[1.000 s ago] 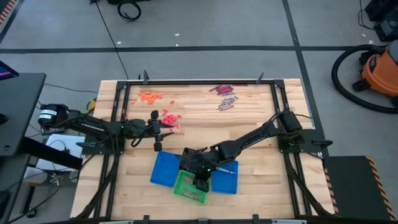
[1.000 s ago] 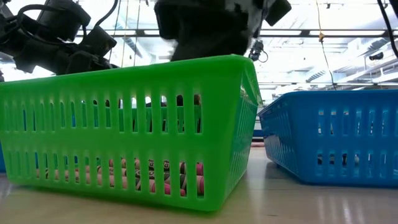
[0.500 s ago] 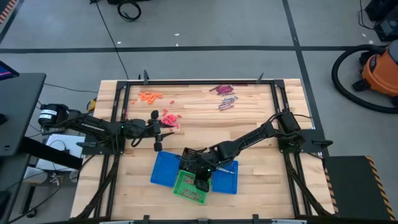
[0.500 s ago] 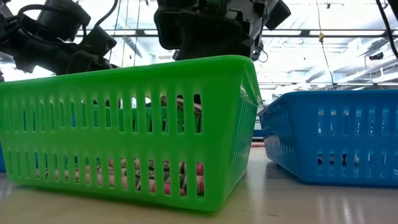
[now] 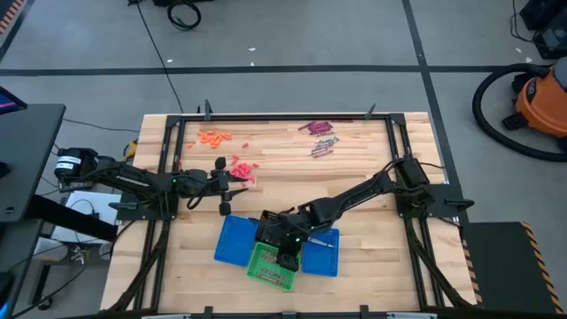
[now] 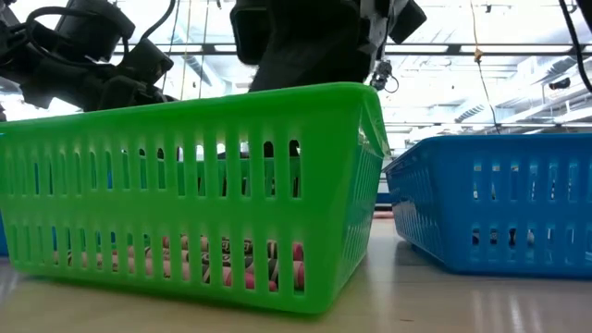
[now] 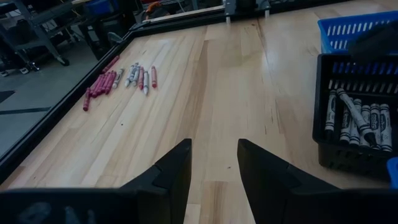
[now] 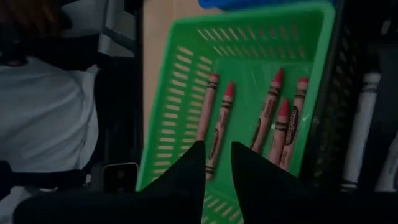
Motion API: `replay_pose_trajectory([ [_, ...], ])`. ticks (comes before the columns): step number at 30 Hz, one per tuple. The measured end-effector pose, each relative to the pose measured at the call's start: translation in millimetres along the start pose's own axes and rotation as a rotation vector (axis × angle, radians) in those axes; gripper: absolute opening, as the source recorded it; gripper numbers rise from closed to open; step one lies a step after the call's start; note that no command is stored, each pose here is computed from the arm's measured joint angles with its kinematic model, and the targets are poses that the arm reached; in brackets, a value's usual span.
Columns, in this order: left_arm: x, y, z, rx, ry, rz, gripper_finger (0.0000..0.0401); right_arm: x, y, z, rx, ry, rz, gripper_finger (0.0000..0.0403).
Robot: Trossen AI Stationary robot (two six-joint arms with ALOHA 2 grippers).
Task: Sort crayons
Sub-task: Put the pink crayon into the green bin
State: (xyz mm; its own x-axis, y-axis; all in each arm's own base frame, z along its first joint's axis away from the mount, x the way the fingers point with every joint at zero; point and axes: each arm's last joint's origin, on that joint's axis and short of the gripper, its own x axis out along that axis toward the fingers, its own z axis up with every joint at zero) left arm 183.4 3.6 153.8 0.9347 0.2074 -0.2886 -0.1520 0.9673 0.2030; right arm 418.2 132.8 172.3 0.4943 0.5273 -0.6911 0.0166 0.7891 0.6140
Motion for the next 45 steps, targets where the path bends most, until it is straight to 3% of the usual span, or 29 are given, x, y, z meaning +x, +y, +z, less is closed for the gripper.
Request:
replay_pose_trajectory([
  [6,0,0,0,0.0,0.0,0.0,0.0141,-24,0,7,-0.068,-0.015,-0.041,0.0083],
  [11,0,0,0,-0.001,0.0,0.0,0.0141,-56,-10,12,-0.119,-0.042,-0.24,0.0083],
  [14,0,0,0,-0.001,0.0,0.0,0.0141,-83,-14,15,-0.16,-0.092,-0.428,0.0083],
  [17,0,0,0,0.003,0.0,0.002,0.0141,-105,-26,14,-0.183,-0.106,-0.727,0.0083],
  [19,0,0,0,0.004,0.0,0.002,0.0141,-117,-37,12,-0.207,-0.061,-0.885,0.0083],
  [21,0,0,0,0.005,0.0,0.002,0.0141,-124,-51,10,-0.24,0.017,-0.957,0.0082],
  [29,0,0,0,0.026,0.0,0.002,0.0141,-140,-123,-3,-0.253,0.269,-1.002,0.0082],
  [35,0,0,0,0.026,-0.001,0.003,0.0141,-152,-157,-14,-0.373,0.452,-0.991,0.0082],
  [45,0,1,0,0.032,-0.001,0.003,0.0141,-180,-202,-16,-0.295,0.45,-0.941,0.0092],
])
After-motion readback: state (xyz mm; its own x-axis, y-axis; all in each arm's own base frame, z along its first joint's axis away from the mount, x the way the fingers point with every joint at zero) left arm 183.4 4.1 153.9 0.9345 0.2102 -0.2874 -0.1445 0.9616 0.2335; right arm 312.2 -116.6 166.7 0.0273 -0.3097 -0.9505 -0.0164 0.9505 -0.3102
